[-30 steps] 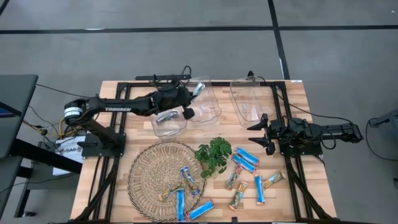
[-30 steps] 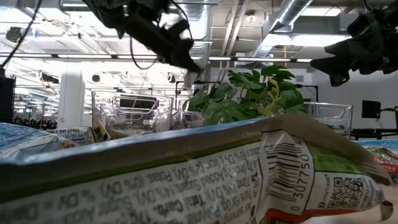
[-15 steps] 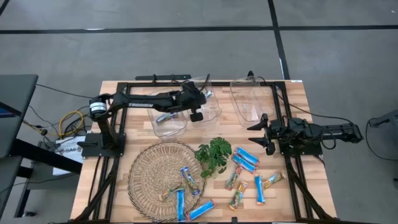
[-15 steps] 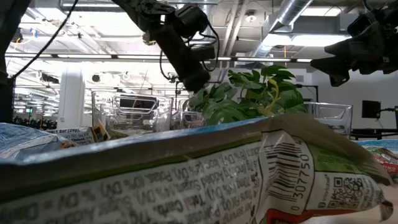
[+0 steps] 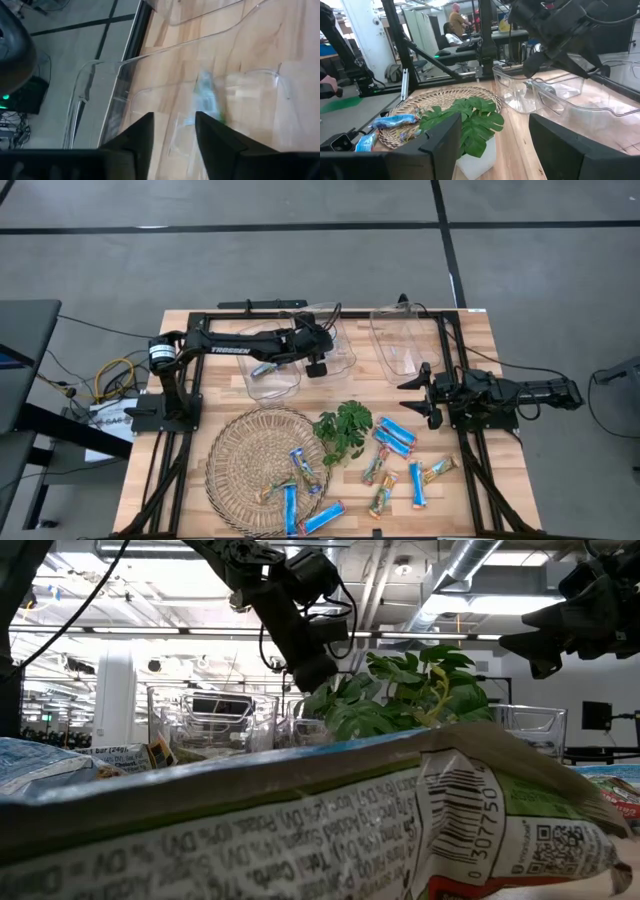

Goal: Pick and place Granola Bars by type
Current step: Put the yellow granola bar into the middle transparent bin

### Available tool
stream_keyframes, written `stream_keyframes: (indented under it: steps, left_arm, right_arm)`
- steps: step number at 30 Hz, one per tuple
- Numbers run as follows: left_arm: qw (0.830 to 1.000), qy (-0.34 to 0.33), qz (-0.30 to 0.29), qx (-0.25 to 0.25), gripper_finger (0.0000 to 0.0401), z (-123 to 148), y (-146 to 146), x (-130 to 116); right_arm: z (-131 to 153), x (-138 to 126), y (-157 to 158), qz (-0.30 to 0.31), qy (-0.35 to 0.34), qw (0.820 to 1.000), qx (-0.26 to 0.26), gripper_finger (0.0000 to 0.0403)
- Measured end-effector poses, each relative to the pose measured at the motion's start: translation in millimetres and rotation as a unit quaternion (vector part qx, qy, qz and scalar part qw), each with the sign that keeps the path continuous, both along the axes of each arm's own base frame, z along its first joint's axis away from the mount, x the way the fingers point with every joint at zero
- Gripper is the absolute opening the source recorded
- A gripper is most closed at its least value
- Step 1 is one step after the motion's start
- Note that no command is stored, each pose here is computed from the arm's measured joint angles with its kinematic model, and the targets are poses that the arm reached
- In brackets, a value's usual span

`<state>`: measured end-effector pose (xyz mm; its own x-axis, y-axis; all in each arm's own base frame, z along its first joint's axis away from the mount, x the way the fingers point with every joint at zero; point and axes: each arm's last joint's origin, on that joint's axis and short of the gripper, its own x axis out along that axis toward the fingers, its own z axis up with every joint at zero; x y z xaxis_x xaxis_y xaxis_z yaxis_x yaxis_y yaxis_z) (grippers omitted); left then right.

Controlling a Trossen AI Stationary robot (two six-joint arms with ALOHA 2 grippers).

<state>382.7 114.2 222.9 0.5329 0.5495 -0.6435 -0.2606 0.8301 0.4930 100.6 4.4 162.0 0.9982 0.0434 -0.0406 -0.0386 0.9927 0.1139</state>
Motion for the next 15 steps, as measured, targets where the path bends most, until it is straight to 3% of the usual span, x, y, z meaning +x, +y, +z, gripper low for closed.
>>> stream_keyframes:
  steps: [6,15]
  left_arm:
    - [1.0,-0.004,0.001,-0.009,0.0172,-0.5,-3.4,0.6]
    - [0.994,-0.07,-0.035,-0.076,0.017,16.0,-19.6,2.1]
  right_arm:
    - [0.0,0.0,0.0,0.0,0.0,1.0,0.0,0.0225]
    - [-0.1,0.0,0.0,0.0,0.0,1.0,0.0,0.0225]
